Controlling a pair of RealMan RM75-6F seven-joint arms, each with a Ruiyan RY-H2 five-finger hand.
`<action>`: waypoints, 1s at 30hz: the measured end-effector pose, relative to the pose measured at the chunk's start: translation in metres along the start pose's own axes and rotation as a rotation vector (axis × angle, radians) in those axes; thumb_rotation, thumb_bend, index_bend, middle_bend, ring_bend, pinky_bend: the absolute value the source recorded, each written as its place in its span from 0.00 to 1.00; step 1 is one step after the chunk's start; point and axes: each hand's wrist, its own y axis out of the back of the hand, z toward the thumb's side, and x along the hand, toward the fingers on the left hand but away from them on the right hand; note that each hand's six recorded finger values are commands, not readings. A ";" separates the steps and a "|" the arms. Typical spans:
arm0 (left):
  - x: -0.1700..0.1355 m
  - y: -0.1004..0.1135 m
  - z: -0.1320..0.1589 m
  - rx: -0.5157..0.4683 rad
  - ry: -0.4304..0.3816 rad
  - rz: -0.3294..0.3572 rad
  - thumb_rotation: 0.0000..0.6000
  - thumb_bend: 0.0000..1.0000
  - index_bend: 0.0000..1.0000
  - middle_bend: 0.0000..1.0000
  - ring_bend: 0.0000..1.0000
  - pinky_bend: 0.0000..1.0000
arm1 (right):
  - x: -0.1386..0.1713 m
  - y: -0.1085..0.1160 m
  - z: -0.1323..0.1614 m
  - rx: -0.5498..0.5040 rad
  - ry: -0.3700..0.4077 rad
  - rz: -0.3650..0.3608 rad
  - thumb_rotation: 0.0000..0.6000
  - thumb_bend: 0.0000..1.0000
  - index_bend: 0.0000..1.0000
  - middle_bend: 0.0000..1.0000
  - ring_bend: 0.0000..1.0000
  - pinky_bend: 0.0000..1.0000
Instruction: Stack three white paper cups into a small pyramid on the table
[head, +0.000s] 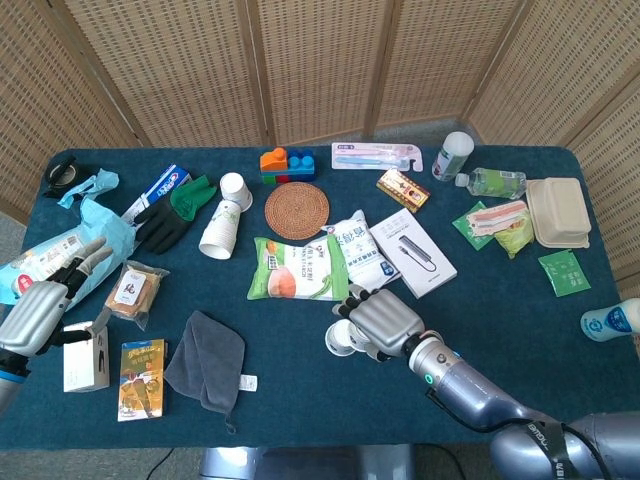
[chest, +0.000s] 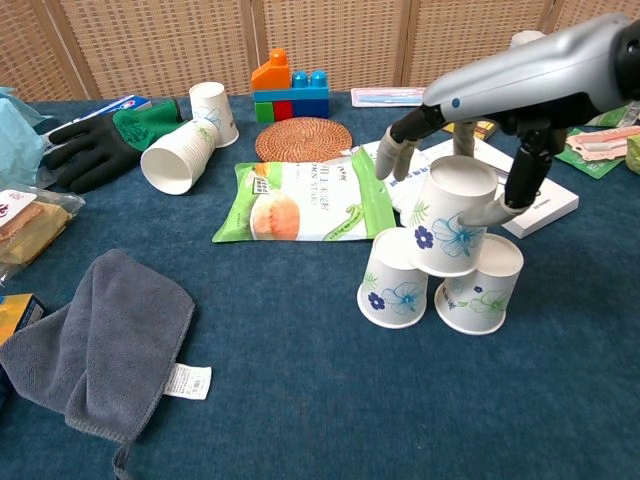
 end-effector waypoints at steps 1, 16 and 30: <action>0.000 0.000 0.000 0.000 0.000 0.000 1.00 0.47 0.02 0.00 0.00 0.24 | 0.000 0.000 0.000 0.001 -0.001 0.002 1.00 0.38 0.14 0.20 0.05 0.29; 0.000 0.000 0.001 0.000 0.000 -0.003 1.00 0.47 0.02 0.00 0.00 0.18 | 0.003 0.001 -0.005 -0.015 -0.011 0.010 1.00 0.22 0.10 0.18 0.01 0.17; -0.003 0.001 0.002 -0.001 -0.001 0.001 1.00 0.47 0.01 0.00 0.00 0.15 | 0.008 0.006 -0.019 -0.031 -0.039 -0.006 1.00 0.22 0.10 0.18 0.00 0.10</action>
